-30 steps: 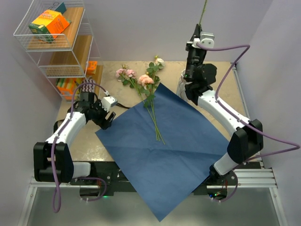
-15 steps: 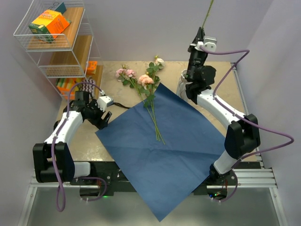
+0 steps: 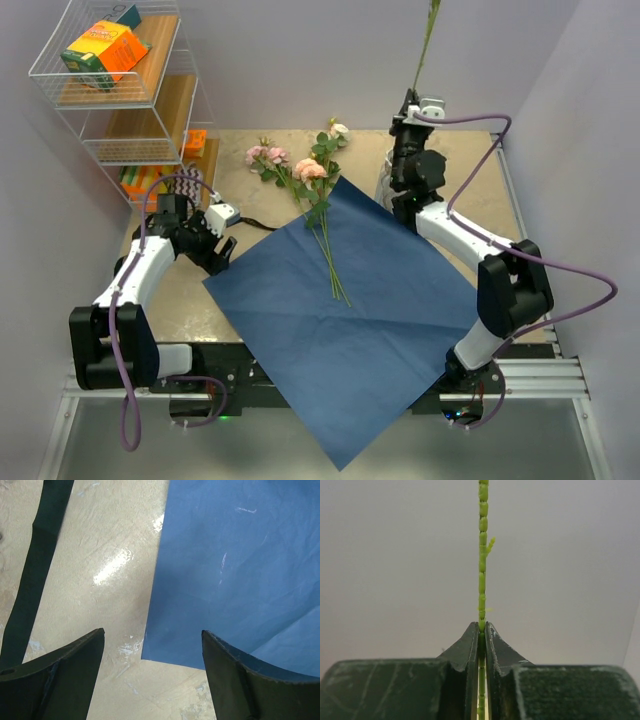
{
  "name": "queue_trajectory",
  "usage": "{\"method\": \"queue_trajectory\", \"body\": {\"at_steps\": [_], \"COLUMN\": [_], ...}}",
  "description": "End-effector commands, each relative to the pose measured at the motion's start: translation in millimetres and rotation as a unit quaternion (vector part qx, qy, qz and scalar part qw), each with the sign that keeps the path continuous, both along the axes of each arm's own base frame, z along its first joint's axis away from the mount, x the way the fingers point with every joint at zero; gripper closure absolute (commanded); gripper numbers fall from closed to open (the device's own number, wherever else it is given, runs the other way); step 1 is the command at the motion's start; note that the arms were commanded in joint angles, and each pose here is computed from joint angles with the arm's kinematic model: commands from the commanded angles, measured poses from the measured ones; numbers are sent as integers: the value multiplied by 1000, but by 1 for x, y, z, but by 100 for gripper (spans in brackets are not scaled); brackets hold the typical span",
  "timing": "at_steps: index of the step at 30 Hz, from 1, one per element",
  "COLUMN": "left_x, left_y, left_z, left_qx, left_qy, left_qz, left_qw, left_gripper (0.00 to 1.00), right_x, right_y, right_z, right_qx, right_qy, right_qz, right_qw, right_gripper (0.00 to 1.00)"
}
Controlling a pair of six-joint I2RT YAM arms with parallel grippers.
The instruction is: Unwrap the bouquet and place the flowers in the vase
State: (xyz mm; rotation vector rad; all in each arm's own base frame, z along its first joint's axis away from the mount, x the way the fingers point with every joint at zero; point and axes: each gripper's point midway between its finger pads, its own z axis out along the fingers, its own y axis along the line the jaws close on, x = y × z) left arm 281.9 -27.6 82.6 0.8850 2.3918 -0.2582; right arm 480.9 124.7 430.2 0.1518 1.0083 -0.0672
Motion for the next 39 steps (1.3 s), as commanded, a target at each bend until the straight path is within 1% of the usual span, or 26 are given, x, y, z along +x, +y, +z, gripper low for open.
{"method": "queue_trajectory", "body": {"at_steps": [1,2,4,6,7,8,12,17,18,20,22,24,25,26,27,28,29,30,31,32,33,34,35,36,38,39], "left_x": [8,9,9,10,10,10,9,8,9,7,6,6,6,5,6,6,6,6,6,6,6,6,6,7,8,7], "left_y": [-2,-2,-3,-3,-3,-4,-6,-9,-9,-10,-9,-10,-9,-9,-9,-9,-8,-9,-8,-9,-8,-7,-5,-3,4,5], "left_z": [17,17,18,20,20,20,21,22,23,22,22,22,21,21,22,22,21,22,22,21,21,20,19,17,13,12], "left_qx": [-11,-12,-13,-16,-17,-19,-25,-35,-35,-37,-36,-35,-34,-34,-33,-33,-33,-33,-33,-34,-34,-31,-28,-23,-10,-9], "left_qy": [-33,-33,-36,-39,-39,-39,-39,-37,-40,-38,-39,-41,-41,-41,-43,-43,-42,-43,-42,-40,-39,-39,-39,-38,-35,-34], "left_qz": [-5,-6,-5,-4,-4,-4,-2,-1,-1,-1,0,-2,-2,-2,-2,-1,0,-1,2,3,4,9,14,20,37,38], "left_qw": [999,999,999,999,999,999,999,999,999,999,999,999,999,999,999,999,999,999,999,999,999,999,999,999,999,999], "left_gripper": [17,17,17,17,17,17,17,17,17,17,17,17,17,17,17,17,17,17,17,17,17,17,16,16,16,17], "right_x": [-13,-18,-21,-29,-32,-37,-47,-68,-79,-92,-111,-125,-134,-135,-137,-133,-132,-130,-130,-124,-120,-118,-119,-118,-123,-120], "right_y": [-5,-5,-3,-6,-8,-10,-8,3,1,10,11,17,18,29,40,53,69,83,102,126,139,149,169,181,201,213], "right_z": [-3,-1,-13,-11,-17,-13,-19,-26,-17,-22,-14,-15,-8,-17,-16,-26,-45,-48,-59,-103,-103,-117,-160,-160,-186,-203], "right_qx": [22,25,19,22,23,28,22,13,20,16,22,28,40,28,20,13,-12,-25,-45,-85,-91,-106,-142,-149,-174,-169], "right_qy": [10,10,25,25,31,26,44,62,51,61,52,58,53,75,81,101,142,158,179,246,262,288,345,351,384,401], "right_qz": [15,20,25,26,25,27,42,70,73,92,105,113,129,146,168,186,204,222,252,268,277,279,284,293,306,311], "right_qw": [1000,999,999,999,999,999,998,996,996,994,993,991,989,986,982,977,969,962,950,928,920,910,883,877,854,845], "right_gripper": [88,84,71,59,57,54,51,52,52,52,53,54,54,55,54,53,50,47,44,40,38,34,34,32,32,32]}}
